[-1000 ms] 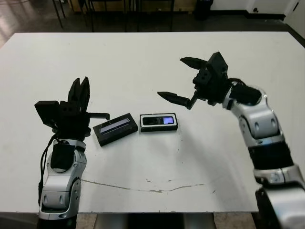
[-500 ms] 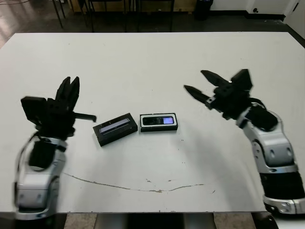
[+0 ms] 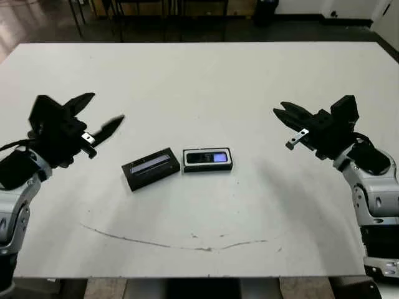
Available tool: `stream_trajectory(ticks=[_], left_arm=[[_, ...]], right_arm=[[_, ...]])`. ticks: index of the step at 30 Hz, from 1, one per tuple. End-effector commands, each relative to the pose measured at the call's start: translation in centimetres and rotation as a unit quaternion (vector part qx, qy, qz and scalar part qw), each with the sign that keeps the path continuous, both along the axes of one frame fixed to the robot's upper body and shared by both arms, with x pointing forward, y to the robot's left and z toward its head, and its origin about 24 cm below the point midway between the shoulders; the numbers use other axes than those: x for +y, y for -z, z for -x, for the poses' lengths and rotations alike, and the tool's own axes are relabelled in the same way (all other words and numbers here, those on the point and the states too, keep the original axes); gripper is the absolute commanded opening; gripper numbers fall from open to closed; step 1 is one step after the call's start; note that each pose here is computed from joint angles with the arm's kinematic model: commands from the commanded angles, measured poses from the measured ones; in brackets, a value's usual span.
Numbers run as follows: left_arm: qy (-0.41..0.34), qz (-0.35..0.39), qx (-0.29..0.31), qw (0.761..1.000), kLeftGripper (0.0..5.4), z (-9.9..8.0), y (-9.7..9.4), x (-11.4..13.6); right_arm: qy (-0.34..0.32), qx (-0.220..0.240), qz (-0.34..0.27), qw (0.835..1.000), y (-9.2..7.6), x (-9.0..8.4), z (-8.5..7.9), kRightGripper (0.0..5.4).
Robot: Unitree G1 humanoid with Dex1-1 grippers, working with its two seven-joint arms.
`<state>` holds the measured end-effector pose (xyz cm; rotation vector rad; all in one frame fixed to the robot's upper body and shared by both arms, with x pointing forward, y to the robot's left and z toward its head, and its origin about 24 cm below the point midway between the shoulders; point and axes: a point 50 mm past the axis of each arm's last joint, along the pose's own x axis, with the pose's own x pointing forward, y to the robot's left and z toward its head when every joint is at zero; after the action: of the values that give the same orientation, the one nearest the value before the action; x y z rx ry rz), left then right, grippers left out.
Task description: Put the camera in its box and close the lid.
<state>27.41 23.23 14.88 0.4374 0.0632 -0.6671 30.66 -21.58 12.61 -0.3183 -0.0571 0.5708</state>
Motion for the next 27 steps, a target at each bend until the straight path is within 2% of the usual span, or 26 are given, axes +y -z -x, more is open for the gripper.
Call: stream_trajectory(ticks=[1, 6, 13, 27], left_arm=[[0.052, -0.023, 0.049, 0.997, 4.23, -1.0, 0.4, 0.3], [0.13, -0.037, 0.09, 0.987, 5.38, -2.3, 0.9, 0.2], [0.175, -0.045, 0.117, 0.976, 5.38, -2.9, 2.3, 0.3], [0.187, -0.057, 0.162, 0.967, 5.38, -2.5, 4.5, 1.1]], right_arm=[[0.001, 0.008, 0.011, 1.0, 0.2, -0.2, -0.1, 0.0], [0.003, 0.02, 0.011, 1.0, 0.3, -0.5, -0.1, 0.0], [0.008, 0.029, 0.016, 0.999, 0.5, -0.6, 0.0, 0.0], [0.01, 0.045, 0.025, 0.999, 1.1, -0.5, -0.4, 0.0]])
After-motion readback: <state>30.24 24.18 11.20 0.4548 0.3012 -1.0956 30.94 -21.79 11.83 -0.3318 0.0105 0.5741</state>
